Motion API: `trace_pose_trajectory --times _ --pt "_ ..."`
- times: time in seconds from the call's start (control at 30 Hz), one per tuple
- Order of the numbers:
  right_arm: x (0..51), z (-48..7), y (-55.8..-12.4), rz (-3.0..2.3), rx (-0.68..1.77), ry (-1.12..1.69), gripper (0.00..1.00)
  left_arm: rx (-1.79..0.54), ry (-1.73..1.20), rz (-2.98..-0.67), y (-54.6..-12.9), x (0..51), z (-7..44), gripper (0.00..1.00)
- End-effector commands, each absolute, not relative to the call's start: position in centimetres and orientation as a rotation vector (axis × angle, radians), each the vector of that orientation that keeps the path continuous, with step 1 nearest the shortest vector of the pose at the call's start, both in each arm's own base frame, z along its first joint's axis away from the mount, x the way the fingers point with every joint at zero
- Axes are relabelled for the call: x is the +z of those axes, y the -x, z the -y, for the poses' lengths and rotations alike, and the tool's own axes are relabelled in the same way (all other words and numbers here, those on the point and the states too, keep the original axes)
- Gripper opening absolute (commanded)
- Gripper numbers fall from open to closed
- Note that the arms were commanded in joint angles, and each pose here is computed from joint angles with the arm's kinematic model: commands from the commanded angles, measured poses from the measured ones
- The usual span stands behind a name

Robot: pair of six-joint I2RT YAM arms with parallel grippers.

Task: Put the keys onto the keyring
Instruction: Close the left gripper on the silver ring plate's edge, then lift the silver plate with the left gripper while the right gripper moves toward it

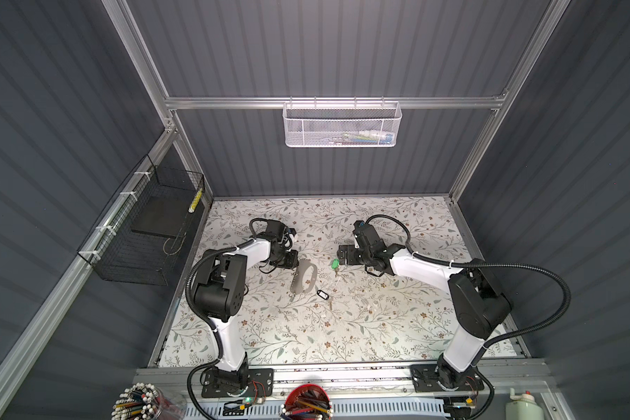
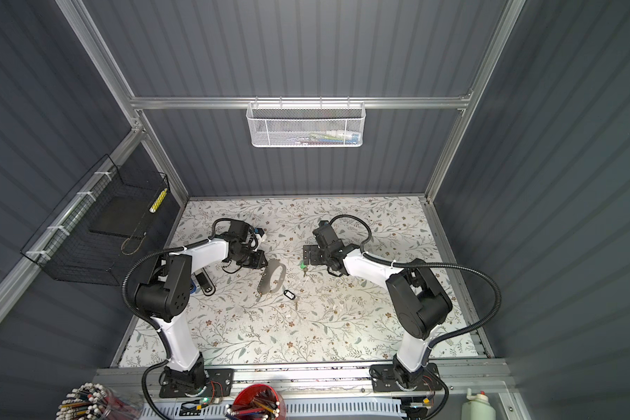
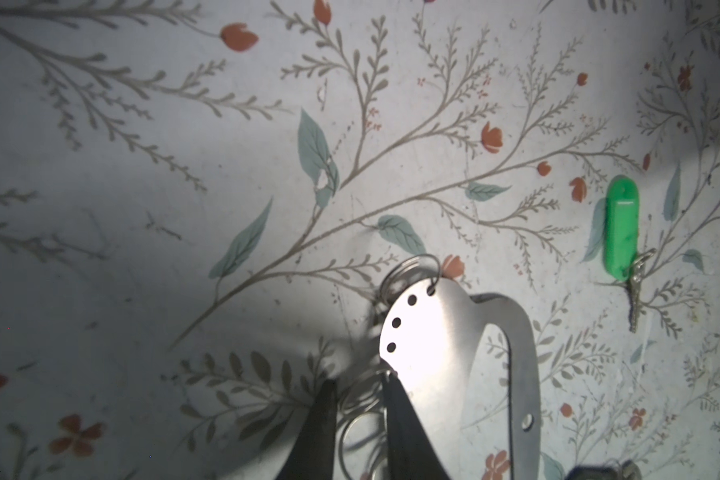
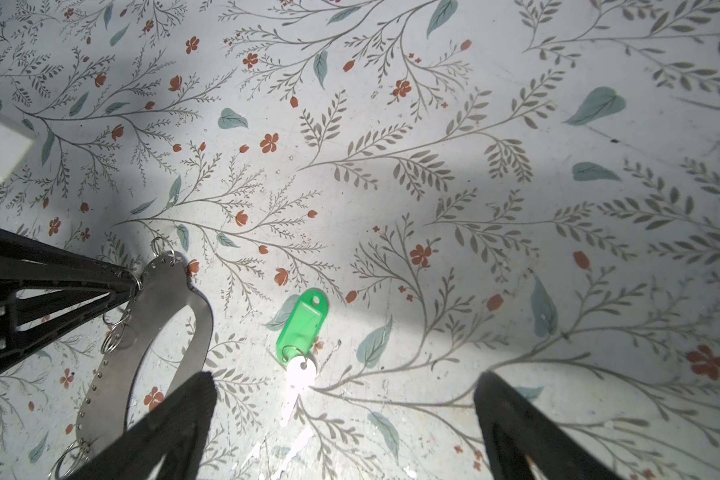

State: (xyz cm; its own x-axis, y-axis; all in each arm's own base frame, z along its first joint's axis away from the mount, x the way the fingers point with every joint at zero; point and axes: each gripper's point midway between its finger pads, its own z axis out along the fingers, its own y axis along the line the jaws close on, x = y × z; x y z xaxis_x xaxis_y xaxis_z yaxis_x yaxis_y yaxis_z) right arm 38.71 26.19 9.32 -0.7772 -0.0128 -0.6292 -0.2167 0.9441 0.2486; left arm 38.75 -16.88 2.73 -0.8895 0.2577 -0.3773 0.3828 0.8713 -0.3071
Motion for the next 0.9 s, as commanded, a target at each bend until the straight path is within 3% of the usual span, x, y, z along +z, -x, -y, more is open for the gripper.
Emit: trace_pose_trajectory --times 0.0,0.57,0.87 --pt "9.2 -26.2 -39.1 -2.446 0.401 0.159 0.99 -0.580 -0.487 -2.742 -37.7 1.9 17.2 0.19" --pt "9.3 -26.2 -39.1 -2.448 0.398 0.153 0.99 -0.693 -0.503 -2.675 -37.3 4.1 18.5 0.01" --pt "12.4 -24.5 -38.4 -2.300 0.404 0.116 0.95 -0.684 -0.594 -2.521 -36.9 7.7 20.0 0.00"
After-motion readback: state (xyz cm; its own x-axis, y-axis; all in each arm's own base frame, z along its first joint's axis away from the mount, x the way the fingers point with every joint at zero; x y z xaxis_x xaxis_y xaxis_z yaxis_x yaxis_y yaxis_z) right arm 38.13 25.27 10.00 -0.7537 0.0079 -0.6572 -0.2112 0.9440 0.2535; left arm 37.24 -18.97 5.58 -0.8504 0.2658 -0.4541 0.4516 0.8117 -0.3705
